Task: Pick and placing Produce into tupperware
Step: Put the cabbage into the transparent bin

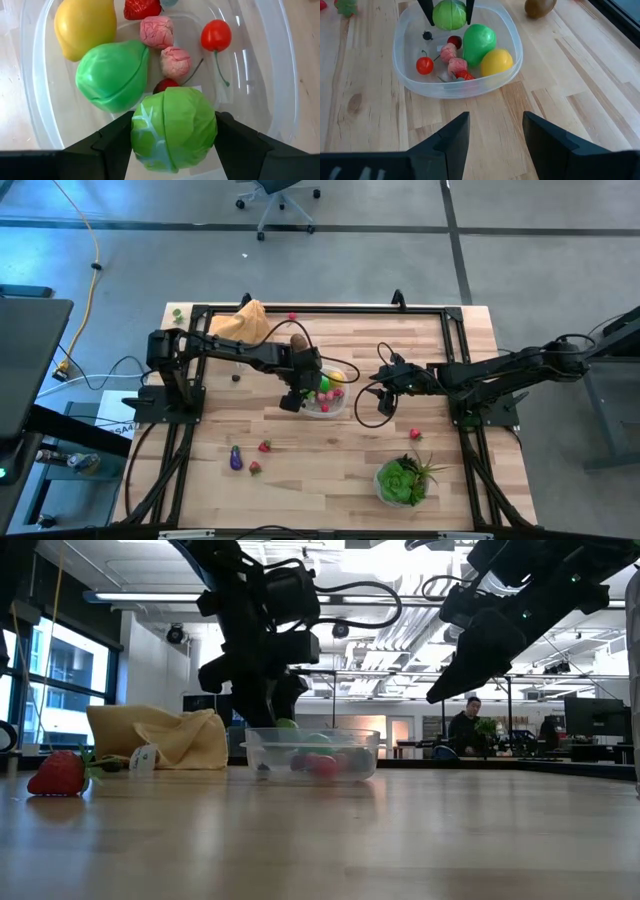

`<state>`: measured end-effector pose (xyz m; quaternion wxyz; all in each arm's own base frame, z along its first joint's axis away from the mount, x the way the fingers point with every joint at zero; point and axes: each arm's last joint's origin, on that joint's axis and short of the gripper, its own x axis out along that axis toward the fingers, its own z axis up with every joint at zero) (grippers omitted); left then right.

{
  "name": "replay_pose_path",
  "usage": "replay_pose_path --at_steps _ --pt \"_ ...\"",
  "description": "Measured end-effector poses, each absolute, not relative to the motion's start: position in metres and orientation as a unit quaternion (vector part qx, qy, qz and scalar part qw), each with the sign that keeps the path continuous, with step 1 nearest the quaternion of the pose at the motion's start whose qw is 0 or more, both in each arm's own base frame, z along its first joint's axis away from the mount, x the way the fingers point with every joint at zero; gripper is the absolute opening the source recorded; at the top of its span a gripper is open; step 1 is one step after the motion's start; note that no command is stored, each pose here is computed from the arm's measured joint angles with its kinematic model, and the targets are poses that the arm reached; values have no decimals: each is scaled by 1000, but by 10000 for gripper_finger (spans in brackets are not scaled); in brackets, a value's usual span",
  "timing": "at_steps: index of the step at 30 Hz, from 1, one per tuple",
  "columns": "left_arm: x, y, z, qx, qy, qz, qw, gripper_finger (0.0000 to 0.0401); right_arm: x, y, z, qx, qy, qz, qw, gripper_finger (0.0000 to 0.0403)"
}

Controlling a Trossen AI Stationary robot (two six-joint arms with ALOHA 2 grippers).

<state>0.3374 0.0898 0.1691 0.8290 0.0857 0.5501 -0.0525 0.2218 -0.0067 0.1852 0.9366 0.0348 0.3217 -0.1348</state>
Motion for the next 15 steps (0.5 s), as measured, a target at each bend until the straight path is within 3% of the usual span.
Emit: replay_pose_path --at_steps 15 --pt "337 90 169 95 550 -55 828 237 222 -7 185 35 322 -135 937 176"
